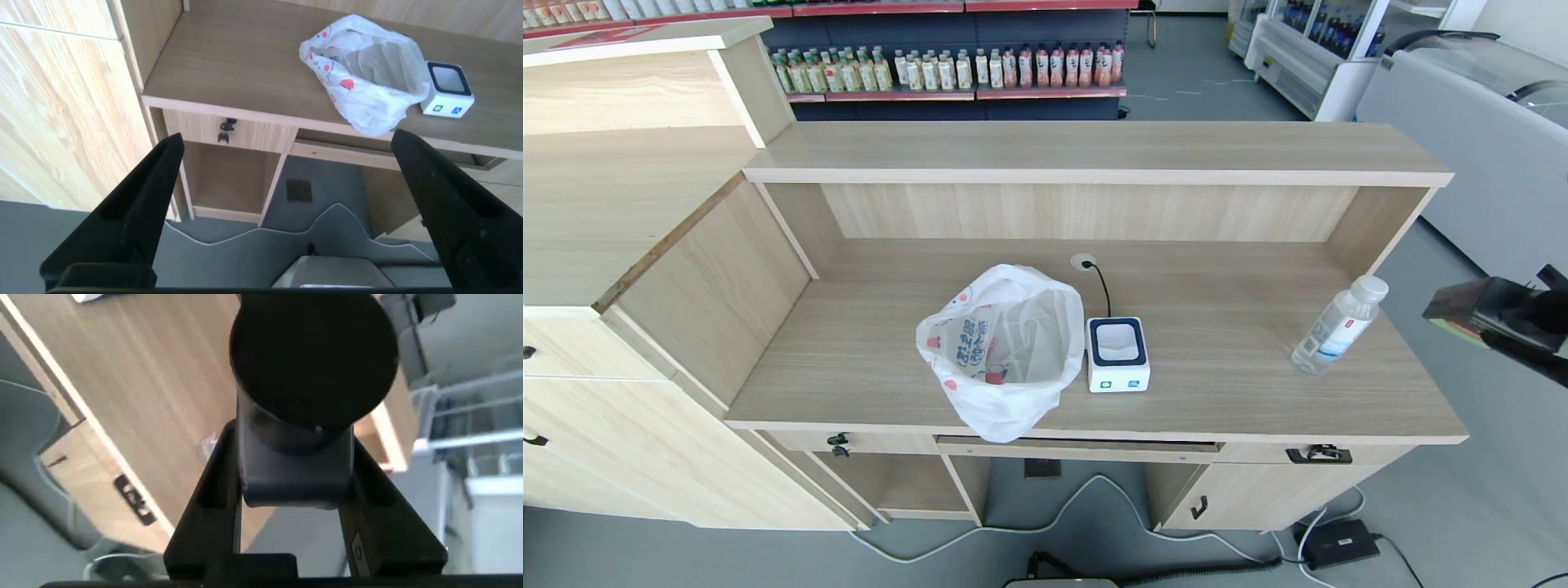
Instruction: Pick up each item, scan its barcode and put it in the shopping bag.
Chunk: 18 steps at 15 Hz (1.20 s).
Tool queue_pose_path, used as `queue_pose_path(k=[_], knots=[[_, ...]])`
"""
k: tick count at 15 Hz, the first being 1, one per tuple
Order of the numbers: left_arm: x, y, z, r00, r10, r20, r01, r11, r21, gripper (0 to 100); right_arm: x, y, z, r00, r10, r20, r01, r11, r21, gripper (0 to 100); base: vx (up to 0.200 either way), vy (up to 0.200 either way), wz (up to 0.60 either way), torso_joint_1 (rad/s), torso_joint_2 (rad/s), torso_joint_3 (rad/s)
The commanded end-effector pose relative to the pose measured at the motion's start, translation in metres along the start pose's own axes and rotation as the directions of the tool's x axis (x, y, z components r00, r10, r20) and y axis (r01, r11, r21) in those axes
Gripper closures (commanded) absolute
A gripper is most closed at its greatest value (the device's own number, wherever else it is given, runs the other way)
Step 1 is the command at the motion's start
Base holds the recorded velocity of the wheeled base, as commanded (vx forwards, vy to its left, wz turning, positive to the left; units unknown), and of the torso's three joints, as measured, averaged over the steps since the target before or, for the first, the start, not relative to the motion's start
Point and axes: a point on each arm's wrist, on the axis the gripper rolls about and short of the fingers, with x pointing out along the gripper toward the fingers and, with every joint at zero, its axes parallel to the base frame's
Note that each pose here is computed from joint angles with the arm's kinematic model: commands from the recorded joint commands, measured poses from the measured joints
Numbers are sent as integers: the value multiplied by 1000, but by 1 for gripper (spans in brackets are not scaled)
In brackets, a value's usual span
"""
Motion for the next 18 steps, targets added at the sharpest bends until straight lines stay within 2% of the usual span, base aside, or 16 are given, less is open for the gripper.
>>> queue_pose_path(k=[1, 3, 5, 7, 9, 10, 11, 12, 13, 14, 15, 16, 17, 18], knots=[[0, 0, 0, 1000, 0, 0, 0, 1000, -1, 0, -20, 12, -21, 982, 9, -188, 35, 973, 228, 100, 0, 0, 0, 0, 0, 0], [0, 0, 0, 1000, 0, 2, 0, 1000, -1, 0, -25, 12, -27, 973, 4, -233, 57, 965, 255, 100, 0, 0, 0, 0, 0, 0], [0, 0, 0, 1000, 0, 2, 0, 1000, -1, 0, -27, 12, -26, 972, -2, -235, 63, 966, 251, 100, 0, 0, 0, 0, 0, 0], [0, 0, 0, 1000, 0, 2, 0, 1000, 1, 0, -29, 12, -20, 976, -11, -216, 64, 969, 237, 100, 0, 0, 0, 0, 0, 0], [0, 0, 0, 1000, 0, 0, 0, 1000, -1, 0, -25, 12, -9, 989, 1, -150, 36, 969, 245, 100, 0, 0, 300, 1, 1, 1], [0, 0, 0, 1000, 0, 0, 0, 1000, -1, 0, -21, 10, 1, 994, 3, -110, 29, 956, 291, 100, 0, 0, 600, 7, -2, 2], [0, 0, 0, 1000, 0, 2, 0, 1000, 1, 0, -13, 8, 14, 993, -14, -116, 54, 937, 345, 100, 0, 0, 600, 2, 7, 2], [0, 0, 0, 1000, 0, 0, 0, 1000, -1, 0, -2, 7, 28, 993, -14, -118, 67, 888, 455, 100, 0, 0, 600, -2, 2, 12], [0, 0, 0, 1000, 0, 2, 0, 1000, -1, 0, 10, 10, 40, 998, 30, -55, 8, 805, 593, 100, 0, 0, 600, 2, 7, -2], [0, 0, 0, 1000, 0, 2, 0, 1000, -1, 0, 28, 12, 46, 996, 89, 0, -62, 694, 717, 100, 0, 0, 0, 0, 0, 0], [0, 0, 0, 1000, 0, 0, 0, 1000, -1, 0, 42, 10, 46, 993, 117, 11, -80, 609, 789, 100, 0, 0, 0, 0, 0, 0], [0, 0, 0, 1000, 0, 0, 0, 1000, -1, 0, 66, 5, 43, 991, 129, 22, -74, 418, 905, 100, 0, 0, 0, 0, 0, 0], [0, 0, 0, 1000, 0, 2, 0, 1000, -1, 0, 81, 5, 38, 993, 115, 19, -51, 279, 959, 100, 0, 0, 0, 0, 0, 0], [0, 0, 0, 1000, 0, 0, 0, 1000, -1, 0, 97, 9, 29, 995, 105, 1, -18, 167, 986, 100, 0, 0, 0, 0, 0, 0]])
